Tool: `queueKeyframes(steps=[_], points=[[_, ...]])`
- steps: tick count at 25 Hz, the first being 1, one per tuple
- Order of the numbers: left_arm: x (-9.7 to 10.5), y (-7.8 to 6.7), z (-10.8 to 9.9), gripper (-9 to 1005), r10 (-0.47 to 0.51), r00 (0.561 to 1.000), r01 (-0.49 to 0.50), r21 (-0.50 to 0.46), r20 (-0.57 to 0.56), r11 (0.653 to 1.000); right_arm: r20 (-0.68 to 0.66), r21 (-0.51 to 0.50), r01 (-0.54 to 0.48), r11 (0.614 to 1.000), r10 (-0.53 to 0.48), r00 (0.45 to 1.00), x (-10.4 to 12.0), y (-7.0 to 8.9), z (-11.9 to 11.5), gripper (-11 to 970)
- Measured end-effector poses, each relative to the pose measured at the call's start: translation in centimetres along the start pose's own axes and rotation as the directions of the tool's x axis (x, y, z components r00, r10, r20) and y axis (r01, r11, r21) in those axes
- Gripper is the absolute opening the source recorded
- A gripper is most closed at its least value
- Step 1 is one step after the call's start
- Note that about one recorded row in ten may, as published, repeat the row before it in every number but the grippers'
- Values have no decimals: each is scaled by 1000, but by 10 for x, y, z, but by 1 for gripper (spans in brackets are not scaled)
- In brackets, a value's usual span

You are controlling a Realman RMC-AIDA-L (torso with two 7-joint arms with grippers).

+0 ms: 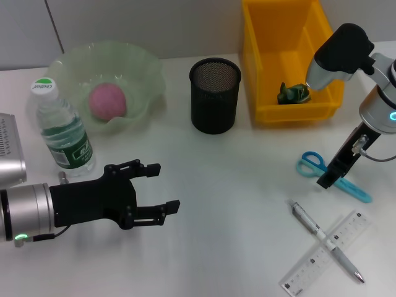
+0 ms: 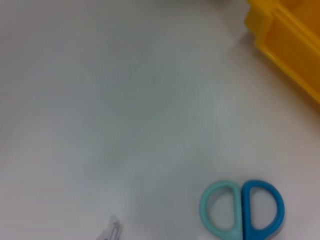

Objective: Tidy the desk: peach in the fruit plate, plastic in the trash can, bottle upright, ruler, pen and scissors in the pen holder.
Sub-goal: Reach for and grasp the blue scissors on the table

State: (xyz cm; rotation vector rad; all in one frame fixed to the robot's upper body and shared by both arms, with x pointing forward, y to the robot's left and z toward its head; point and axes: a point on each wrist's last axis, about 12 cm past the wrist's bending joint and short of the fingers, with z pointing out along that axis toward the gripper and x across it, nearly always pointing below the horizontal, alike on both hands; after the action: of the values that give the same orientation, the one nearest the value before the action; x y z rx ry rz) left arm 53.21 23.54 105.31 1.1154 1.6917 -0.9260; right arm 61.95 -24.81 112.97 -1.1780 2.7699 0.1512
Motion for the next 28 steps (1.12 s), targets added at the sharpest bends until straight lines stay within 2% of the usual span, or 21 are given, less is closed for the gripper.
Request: queueKeyframes(steps=[2, 14, 24, 28], points=[[0, 0, 0, 861, 0, 1000, 0, -1, 2, 1000, 2, 0, -5, 1000, 5, 1000, 0, -1, 0, 515], [0, -1, 1, 861, -8, 1000, 8, 2, 5, 1000, 0, 12, -16, 1000, 16, 1000, 4, -3, 2, 494], [0, -1, 1, 861, -9, 1000, 9, 3, 5, 1000, 0, 11, -19, 1000, 19, 1000, 4, -3, 3, 412], [0, 0, 2, 861, -7, 1000, 7, 3, 5, 1000, 3, 12, -18, 1000, 18, 1000, 4, -2, 3, 411]])
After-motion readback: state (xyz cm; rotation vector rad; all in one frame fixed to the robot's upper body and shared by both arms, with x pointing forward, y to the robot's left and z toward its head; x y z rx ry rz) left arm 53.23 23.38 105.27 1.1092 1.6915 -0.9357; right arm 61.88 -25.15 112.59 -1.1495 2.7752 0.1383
